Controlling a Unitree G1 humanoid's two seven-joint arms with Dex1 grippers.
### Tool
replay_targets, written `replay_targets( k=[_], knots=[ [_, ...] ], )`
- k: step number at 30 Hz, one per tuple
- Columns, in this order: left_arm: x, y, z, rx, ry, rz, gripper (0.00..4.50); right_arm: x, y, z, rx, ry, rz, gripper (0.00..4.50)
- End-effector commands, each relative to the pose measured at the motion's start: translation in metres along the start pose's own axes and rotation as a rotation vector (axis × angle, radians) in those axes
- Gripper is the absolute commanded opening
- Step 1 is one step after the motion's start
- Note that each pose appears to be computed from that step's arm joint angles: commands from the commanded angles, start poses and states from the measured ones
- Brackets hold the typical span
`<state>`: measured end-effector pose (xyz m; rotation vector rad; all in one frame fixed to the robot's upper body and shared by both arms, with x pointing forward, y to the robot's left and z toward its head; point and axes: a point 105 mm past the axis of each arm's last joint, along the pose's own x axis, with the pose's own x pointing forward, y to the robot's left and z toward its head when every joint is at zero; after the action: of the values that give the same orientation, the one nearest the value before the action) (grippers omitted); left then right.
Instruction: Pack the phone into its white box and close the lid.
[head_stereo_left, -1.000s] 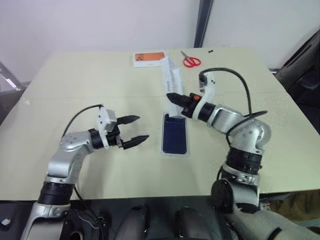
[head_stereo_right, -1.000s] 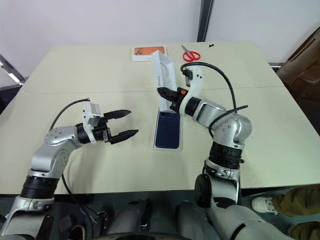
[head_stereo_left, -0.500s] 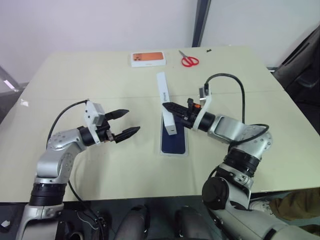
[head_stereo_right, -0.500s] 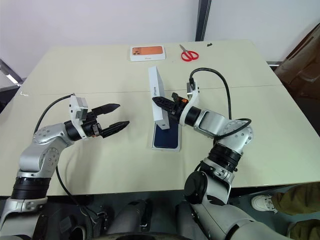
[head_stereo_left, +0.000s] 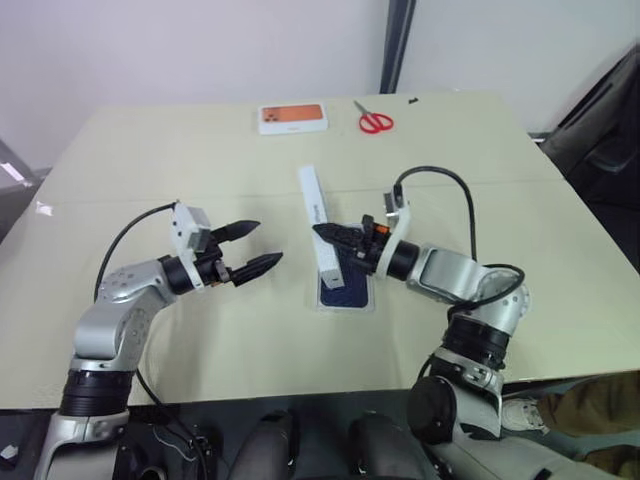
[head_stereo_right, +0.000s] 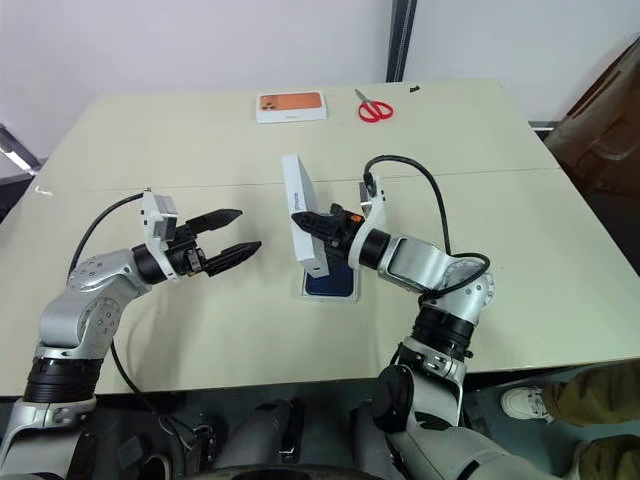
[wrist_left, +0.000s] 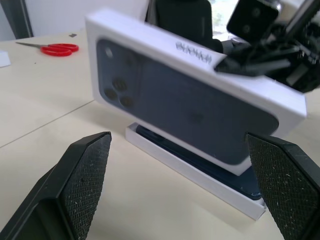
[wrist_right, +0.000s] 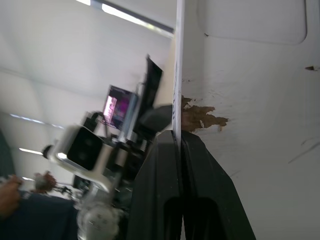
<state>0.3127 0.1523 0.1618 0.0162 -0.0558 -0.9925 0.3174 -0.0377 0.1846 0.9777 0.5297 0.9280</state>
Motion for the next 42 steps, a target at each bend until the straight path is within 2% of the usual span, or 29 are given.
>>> replay_targets(
  k=[1, 9, 12, 16, 19, 25, 26, 29, 32, 39, 42],
  knots=[
    [0.001, -0.001, 0.009, 0.026, -0.02, -0.007, 4.5, 0.006, 0.012, -0.008, 0.018, 0.022, 0.065, 0.07],
    [0.001, -0.001, 0.01, 0.025, -0.025, -0.005, 4.5, 0.012, 0.029, -0.024, 0.152, 0.053, 0.143, 0.07],
    [-0.002, 0.002, 0.011, 0.034, -0.026, 0.012, 4.5, 0.012, 0.026, -0.025, 0.236, 0.033, 0.115, 0.07],
    [-0.003, 0.0, 0.004, 0.007, -0.005, 0.001, 4.5, 0.01, 0.009, -0.04, 0.247, 0.064, 0.044, 0.07],
    [-0.004, -0.009, -0.004, -0.032, 0.013, -0.038, 3.57, 0.007, -0.002, -0.039, 0.243, 0.047, 0.008, 0.0],
    [-0.001, -0.014, -0.017, -0.044, 0.035, -0.032, 0.56, 0.004, -0.014, -0.031, 0.199, -0.001, -0.041, 0.0],
    [0.002, -0.015, -0.02, -0.042, 0.036, -0.033, 0.16, 0.003, -0.016, -0.028, 0.18, -0.014, -0.049, 0.0],
    [0.013, -0.02, -0.026, -0.04, 0.033, -0.036, 0.03, -0.001, -0.019, -0.023, 0.14, -0.032, -0.054, 0.0],
    [0.025, -0.025, -0.03, -0.045, 0.018, -0.04, 0.0, -0.007, -0.017, -0.022, 0.135, -0.04, -0.026, 0.83],
    [0.052, -0.031, -0.033, -0.052, -0.014, -0.064, 0.0, -0.029, -0.012, -0.005, -0.053, -0.091, -0.034, 4.45],
    [0.064, -0.036, -0.031, -0.055, -0.03, -0.084, 0.0, -0.046, -0.024, 0.016, -0.244, -0.121, -0.139, 4.45]
  ],
)
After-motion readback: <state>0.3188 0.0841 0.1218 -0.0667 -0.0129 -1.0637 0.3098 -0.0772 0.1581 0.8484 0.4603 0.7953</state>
